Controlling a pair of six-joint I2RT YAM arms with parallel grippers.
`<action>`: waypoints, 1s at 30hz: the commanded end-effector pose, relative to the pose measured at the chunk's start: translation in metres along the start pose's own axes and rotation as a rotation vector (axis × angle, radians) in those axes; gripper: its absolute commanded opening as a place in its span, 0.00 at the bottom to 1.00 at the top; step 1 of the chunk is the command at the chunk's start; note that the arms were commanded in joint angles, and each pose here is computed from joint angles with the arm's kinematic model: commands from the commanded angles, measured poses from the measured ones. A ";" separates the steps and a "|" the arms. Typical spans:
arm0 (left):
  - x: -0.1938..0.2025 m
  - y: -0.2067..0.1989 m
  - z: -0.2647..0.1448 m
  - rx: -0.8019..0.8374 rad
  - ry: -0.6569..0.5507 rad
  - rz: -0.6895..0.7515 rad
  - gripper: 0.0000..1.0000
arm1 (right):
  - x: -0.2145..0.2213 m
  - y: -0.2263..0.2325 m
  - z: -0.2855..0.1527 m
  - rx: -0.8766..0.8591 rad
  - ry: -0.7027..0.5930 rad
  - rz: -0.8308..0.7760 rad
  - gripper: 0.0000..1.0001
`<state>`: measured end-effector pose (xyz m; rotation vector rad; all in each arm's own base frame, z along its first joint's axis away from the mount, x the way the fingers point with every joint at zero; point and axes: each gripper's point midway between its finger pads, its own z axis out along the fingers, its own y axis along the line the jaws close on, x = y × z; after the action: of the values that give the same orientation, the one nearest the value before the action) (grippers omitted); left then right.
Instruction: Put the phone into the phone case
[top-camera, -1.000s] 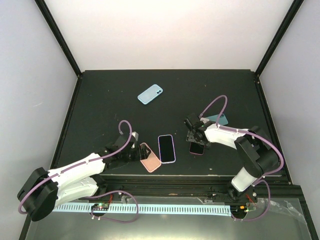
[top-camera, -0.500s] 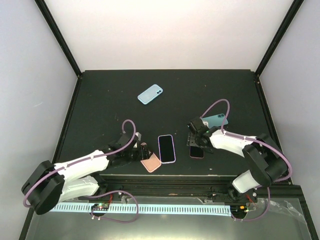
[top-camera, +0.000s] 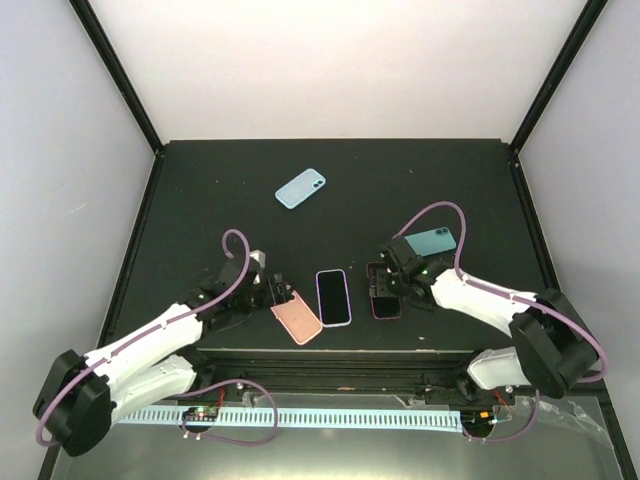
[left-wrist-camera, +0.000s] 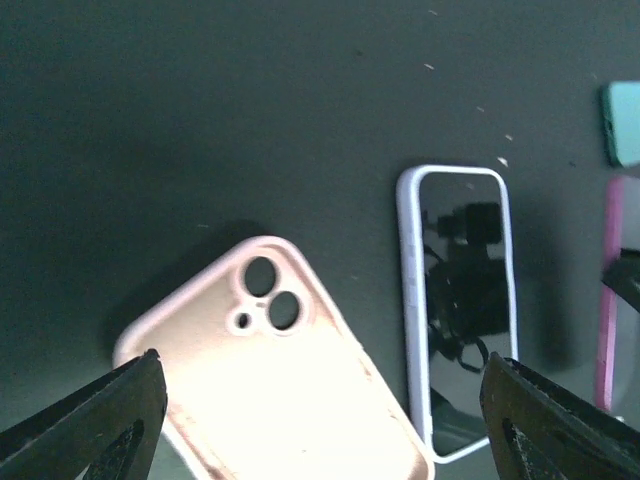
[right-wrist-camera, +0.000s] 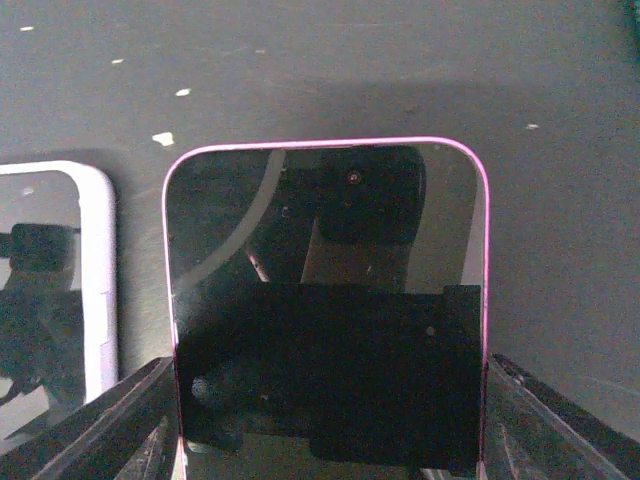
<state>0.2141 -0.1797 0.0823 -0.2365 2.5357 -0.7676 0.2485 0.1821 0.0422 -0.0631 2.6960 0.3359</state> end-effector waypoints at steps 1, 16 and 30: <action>0.000 0.034 -0.005 -0.078 -0.018 -0.041 0.88 | -0.022 0.042 -0.022 -0.152 -0.086 -0.071 0.69; 0.004 0.063 -0.006 0.075 -0.002 -0.246 0.89 | -0.025 0.171 -0.054 -0.430 -0.170 -0.284 0.69; -0.004 0.086 -0.019 0.091 -0.070 -0.382 0.88 | 0.007 0.254 -0.033 -0.511 -0.219 -0.466 0.69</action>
<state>0.2069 -0.1011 0.0459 -0.6965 2.4248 -0.9718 0.1981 0.3927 0.1004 -0.7384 2.3756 0.7651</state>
